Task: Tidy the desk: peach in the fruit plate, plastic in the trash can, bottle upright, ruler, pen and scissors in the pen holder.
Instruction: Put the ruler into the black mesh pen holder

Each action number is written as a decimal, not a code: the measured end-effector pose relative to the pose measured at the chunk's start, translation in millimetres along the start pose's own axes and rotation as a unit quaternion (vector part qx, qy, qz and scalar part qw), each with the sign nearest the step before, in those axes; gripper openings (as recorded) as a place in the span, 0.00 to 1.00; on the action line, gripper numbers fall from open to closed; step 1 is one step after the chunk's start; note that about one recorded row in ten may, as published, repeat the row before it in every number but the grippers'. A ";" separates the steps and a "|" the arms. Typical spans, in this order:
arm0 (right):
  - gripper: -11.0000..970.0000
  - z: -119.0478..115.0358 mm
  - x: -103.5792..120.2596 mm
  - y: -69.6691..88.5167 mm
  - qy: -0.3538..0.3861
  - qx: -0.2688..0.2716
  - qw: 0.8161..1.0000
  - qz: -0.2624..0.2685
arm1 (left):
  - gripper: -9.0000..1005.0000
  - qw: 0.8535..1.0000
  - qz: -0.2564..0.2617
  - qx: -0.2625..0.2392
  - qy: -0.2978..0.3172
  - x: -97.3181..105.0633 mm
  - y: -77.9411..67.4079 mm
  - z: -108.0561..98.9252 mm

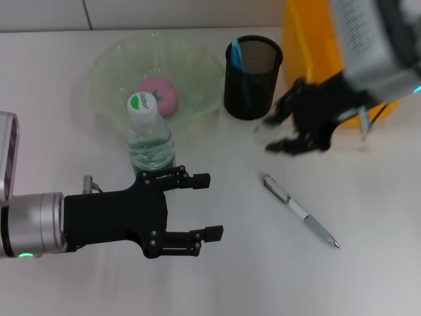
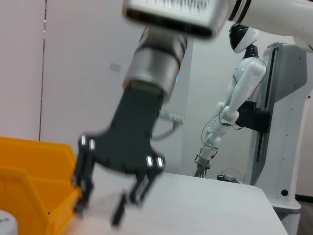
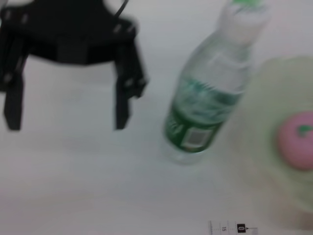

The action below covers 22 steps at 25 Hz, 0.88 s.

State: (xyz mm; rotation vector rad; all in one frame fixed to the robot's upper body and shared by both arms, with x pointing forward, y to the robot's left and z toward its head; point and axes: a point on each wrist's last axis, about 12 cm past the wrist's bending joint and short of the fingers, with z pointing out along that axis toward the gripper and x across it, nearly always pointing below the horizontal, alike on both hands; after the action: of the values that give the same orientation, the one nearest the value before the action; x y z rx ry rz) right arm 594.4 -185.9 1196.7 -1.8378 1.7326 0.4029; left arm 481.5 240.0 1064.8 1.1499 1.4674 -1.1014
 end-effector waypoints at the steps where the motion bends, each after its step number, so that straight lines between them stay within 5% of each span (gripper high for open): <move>1: 0.40 0.0 0.0 0.0 0.000 0.000 1.000 0.000 | 0.81 1.000 0.000 0.000 0.000 0.0 0.0 0.0; 7: 0.40 -55.7 4.6 -2.9 -0.090 0.104 0.990 0.039 | 0.81 1.000 -0.001 -0.002 0.001 0.5 0.0 -0.3; 10: 0.40 -80.6 13.2 1.2 -0.252 0.169 0.950 0.068 | 0.81 1.000 -0.003 -0.003 0.001 1.5 -0.6 -0.6; 11: 0.40 -80.6 13.2 1.2 -0.252 0.169 0.950 0.068 | 0.81 1.000 -0.003 -0.003 0.001 1.9 -0.8 -0.8; 14: 0.40 -84.8 28.1 7.1 -0.378 0.204 0.899 0.090 | 0.81 1.000 -0.005 -0.004 0.001 3.2 -2.0 -1.0; 15: 0.40 -78.8 45.6 12.1 -0.468 0.223 0.847 0.114 | 0.81 1.000 -0.005 -0.004 0.000 3.6 -2.5 -0.7; 16: 0.40 -78.8 45.6 12.1 -0.468 0.223 0.847 0.114 | 0.81 1.000 -0.006 -0.005 0.000 4.3 -3.3 -0.5; 20: 0.40 -50.4 75.7 20.7 -0.592 0.274 0.743 0.150 | 0.81 1.000 -0.008 -0.004 0.001 6.0 -4.9 -0.4; 22: 0.40 -41.9 79.2 21.0 -0.600 0.284 0.730 0.160 | 0.81 1.000 -0.008 -0.002 0.000 6.2 -6.0 -0.1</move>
State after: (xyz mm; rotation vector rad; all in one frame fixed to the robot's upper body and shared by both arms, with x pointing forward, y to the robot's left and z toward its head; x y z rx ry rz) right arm 575.7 -274.5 1179.5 -0.4910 0.9837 0.8339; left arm 474.9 240.0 1059.3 1.1369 1.4814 -1.1089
